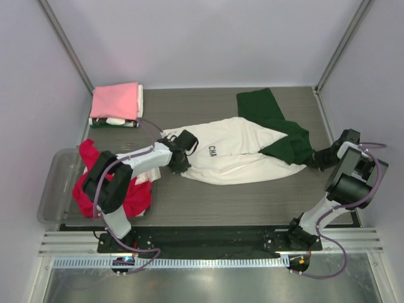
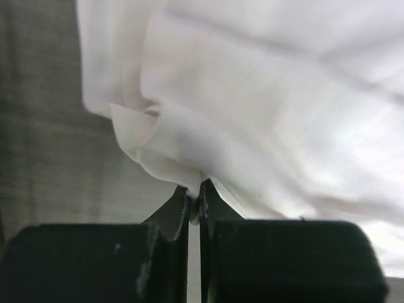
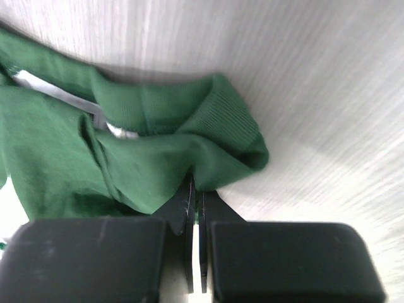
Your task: Fold and stack the t-shirts
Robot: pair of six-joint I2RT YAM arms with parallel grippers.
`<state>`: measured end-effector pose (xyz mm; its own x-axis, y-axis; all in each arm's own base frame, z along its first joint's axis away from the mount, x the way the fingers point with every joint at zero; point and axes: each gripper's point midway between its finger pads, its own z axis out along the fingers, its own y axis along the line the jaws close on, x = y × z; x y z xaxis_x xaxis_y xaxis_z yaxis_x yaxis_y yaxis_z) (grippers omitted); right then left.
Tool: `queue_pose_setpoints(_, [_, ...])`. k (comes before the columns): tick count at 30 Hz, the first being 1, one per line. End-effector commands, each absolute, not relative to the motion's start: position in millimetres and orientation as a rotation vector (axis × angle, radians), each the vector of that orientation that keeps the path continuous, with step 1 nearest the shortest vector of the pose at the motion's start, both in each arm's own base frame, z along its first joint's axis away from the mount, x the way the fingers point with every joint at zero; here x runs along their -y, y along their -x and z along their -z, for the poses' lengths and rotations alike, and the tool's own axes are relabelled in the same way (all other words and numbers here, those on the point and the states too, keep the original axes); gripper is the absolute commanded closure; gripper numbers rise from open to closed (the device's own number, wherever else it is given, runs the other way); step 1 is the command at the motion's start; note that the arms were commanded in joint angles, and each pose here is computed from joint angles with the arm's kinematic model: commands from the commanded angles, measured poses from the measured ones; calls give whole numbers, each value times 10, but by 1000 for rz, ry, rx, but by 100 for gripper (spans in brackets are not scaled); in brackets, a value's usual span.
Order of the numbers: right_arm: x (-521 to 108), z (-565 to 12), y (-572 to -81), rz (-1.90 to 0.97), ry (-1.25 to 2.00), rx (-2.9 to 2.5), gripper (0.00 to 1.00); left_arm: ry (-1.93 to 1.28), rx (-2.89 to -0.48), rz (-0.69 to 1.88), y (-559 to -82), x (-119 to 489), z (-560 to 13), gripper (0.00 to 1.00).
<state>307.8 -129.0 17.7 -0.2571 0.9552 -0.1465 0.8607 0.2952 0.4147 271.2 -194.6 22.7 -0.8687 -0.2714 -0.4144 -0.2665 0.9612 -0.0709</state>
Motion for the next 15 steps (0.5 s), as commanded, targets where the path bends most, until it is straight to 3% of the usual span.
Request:
queue_pose_setpoints(1, [1164, -324, -3580, -428, -1587, -2262, 99, 372, -2583, 183, -3407, 2206, -678, 100])
queue_pose_setpoints(3, [1193, -754, -4036, -462, -1494, -2268, 99, 371, -2614, 213, -3686, 2224, -758, 100])
queue_pose_setpoints(5, [1049, -1012, -4377, -527, -1397, -2299, 99, 385, -2552, 298, -4121, 2291, -1310, 100])
queue_pose_setpoints(8, [1136, -2000, -4751, -543, -1195, -2157, 99, 360, -2417, 364, -4443, 2320, -2207, 100])
queue_pose_setpoints(9, [1173, -2487, -4734, -519, -1116, -2073, 99, 363, -2365, 373, -4468, 2286, -2468, 100])
queue_pose_setpoints(13, [1361, -3000, -4300, -451, -1057, -1973, 99, 407, -2153, 445, -4205, 2036, -3325, 100])
queue_pose_setpoints(15, [1349, -2867, -4031, -418, -1080, -1992, 99, 437, -2212, 427, -4008, 1956, -2960, 100])
